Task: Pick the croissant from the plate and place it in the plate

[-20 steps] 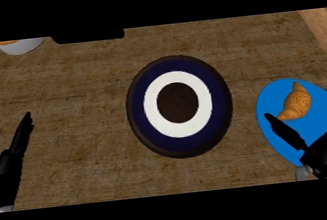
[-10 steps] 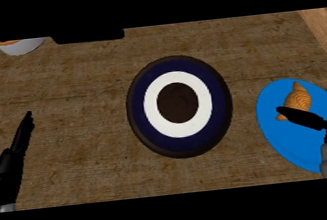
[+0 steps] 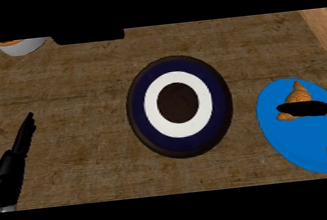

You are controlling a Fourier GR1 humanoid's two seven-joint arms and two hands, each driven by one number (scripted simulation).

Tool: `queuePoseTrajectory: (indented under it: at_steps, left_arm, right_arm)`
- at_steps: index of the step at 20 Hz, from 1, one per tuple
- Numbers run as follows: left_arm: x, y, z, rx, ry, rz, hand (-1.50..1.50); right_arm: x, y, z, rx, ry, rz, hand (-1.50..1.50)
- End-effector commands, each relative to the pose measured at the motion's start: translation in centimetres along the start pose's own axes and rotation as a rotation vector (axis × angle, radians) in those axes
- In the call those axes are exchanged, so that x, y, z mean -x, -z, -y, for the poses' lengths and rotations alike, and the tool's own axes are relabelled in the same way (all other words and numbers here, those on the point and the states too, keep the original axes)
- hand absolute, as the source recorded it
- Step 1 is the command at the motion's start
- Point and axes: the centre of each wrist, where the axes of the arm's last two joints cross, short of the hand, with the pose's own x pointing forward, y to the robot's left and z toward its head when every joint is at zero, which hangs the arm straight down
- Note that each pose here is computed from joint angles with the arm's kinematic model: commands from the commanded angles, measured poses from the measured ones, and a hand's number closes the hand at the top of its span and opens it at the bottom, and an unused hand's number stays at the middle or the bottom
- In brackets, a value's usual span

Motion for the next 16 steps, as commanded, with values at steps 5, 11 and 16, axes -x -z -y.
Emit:
queuePoseTrajectory:
  at_steps: [5,11,16]
  left_arm:
    - [-0.8,-1.4,1.1,-0.012,-0.002,0.0,0.0]
    - [-0.6,-0.8,0.6,-0.003,-0.004,0.005,0.0]
    - [-0.1,-0.4,0.9,-0.014,-0.007,0.008,0.0]
  right_arm:
    - [1.6,1.3,0.7,-0.081,-0.077,-0.071,-1.5]
    - [1.1,2.2,0.0,-0.17,-0.081,-0.063,-1.5]
    - [0.7,4.0,-2.6,-0.204,-0.083,-0.097,-1.5]
